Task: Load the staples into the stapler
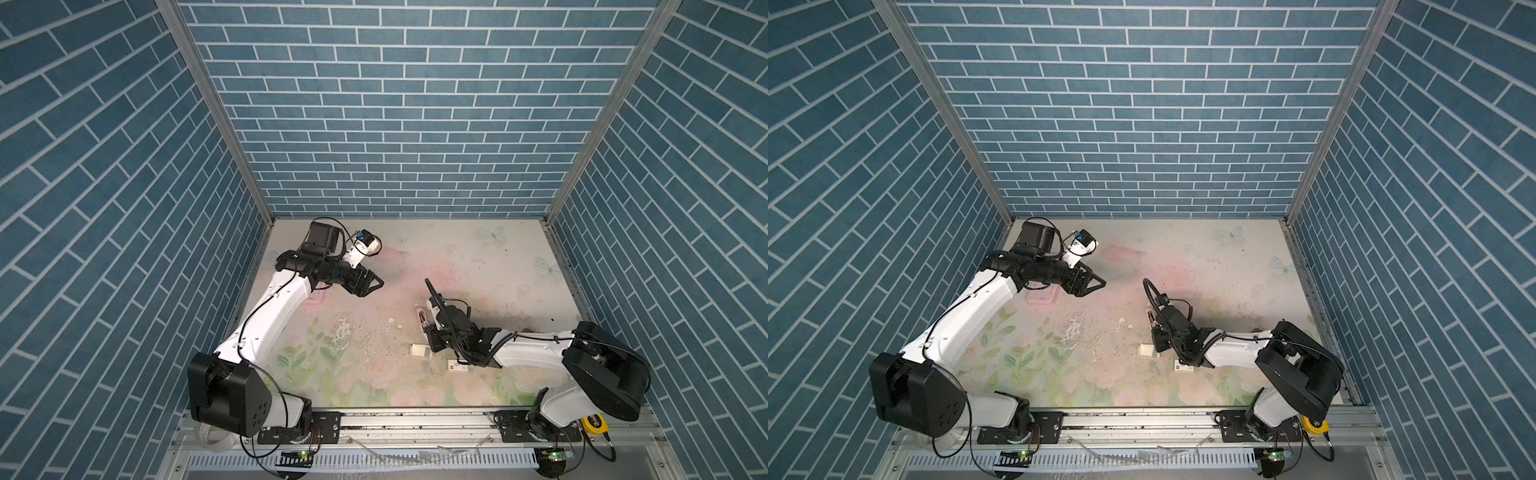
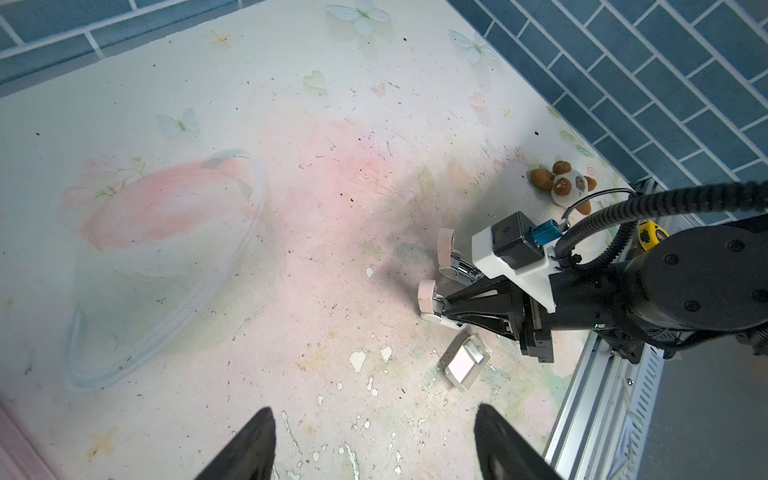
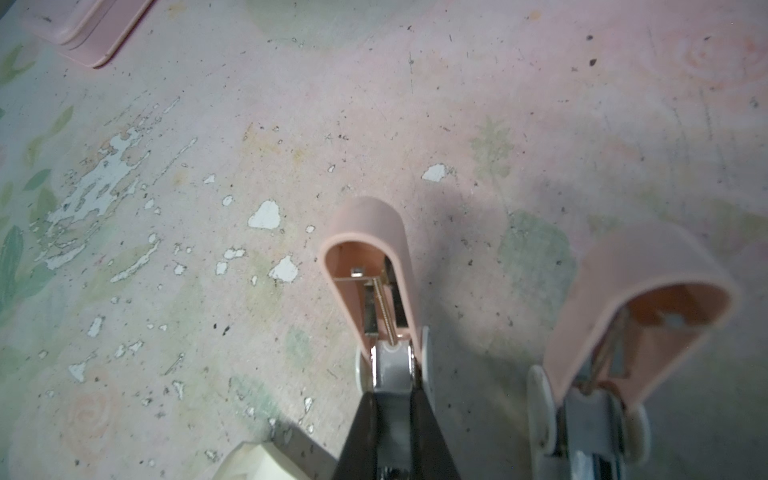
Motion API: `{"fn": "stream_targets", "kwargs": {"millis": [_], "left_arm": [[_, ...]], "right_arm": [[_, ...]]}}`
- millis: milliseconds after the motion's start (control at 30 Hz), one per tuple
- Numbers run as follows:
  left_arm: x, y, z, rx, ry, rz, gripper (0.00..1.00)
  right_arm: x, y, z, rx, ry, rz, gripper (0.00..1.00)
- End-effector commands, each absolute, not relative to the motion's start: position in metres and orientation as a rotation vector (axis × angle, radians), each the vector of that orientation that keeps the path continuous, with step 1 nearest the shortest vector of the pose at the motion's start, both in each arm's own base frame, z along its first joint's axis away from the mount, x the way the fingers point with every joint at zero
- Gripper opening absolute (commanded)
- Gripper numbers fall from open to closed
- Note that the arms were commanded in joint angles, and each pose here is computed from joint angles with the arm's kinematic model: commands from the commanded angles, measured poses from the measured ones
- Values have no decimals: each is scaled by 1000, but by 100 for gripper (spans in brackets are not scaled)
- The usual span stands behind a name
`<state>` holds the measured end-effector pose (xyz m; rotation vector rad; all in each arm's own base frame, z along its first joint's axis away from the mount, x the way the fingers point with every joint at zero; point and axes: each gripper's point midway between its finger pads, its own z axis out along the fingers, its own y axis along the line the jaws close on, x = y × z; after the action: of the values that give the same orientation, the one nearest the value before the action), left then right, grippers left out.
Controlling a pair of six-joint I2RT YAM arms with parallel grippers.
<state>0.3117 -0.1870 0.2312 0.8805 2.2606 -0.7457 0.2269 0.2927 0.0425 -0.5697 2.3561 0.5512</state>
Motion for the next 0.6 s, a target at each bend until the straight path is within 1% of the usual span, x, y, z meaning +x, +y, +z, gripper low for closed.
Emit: {"fn": "stream_targets", "kwargs": {"millis": [0,567], "left_arm": [[309,-181,235,883,2249,-717,77],[309,-180,236,883,2245,-706,77]], "right_arm": [[216,285,29,-633,2402,495,0],[213,283,31,-643,2399,468,0]]}}
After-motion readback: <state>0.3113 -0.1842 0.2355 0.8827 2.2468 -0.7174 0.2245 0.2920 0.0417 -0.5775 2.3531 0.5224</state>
